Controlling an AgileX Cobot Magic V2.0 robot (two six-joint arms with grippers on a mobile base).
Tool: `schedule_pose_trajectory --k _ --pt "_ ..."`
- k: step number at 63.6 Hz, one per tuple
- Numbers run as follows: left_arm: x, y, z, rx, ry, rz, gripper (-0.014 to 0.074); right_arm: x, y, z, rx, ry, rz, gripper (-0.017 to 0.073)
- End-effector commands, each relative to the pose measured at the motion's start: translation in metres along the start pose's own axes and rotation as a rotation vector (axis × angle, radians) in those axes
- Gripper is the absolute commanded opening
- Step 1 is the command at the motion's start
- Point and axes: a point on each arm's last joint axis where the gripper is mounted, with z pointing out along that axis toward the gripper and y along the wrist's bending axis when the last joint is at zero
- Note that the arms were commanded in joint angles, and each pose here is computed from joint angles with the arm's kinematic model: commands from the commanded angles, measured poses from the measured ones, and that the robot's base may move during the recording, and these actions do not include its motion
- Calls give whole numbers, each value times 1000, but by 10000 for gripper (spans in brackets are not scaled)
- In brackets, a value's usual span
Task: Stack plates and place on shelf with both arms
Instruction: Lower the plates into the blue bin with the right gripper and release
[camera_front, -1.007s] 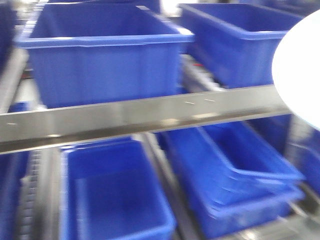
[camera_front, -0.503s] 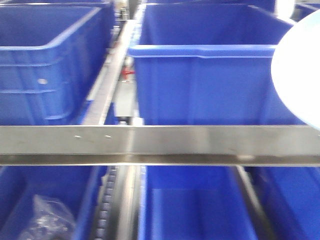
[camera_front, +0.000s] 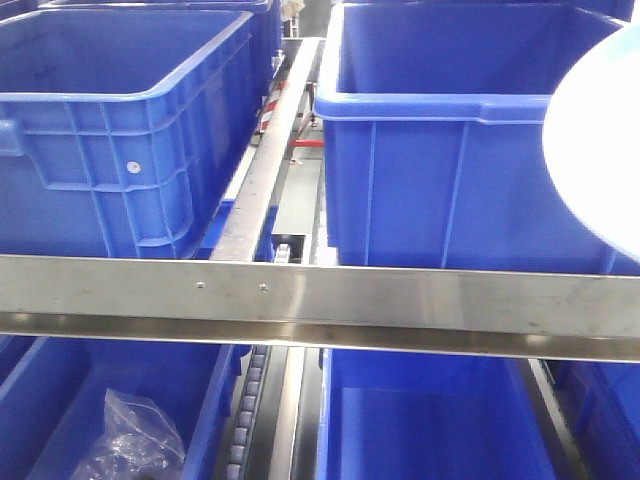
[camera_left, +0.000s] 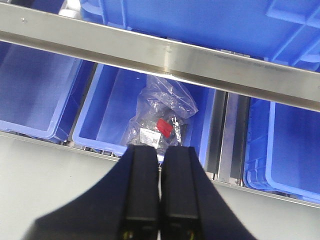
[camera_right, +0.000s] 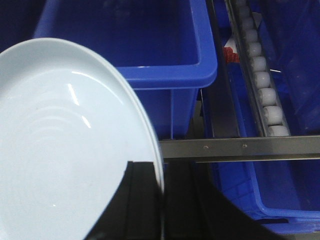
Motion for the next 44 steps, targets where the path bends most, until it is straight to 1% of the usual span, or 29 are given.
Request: schedule_pose_trajectory --k 1,44 --pt "-14 -2 -3 21 -84 -8 96 -18 2 -5 -20 -123 2 57" --pt "-14 -2 -3 21 -84 -8 96 -19 2 -5 -21 -128 2 57"
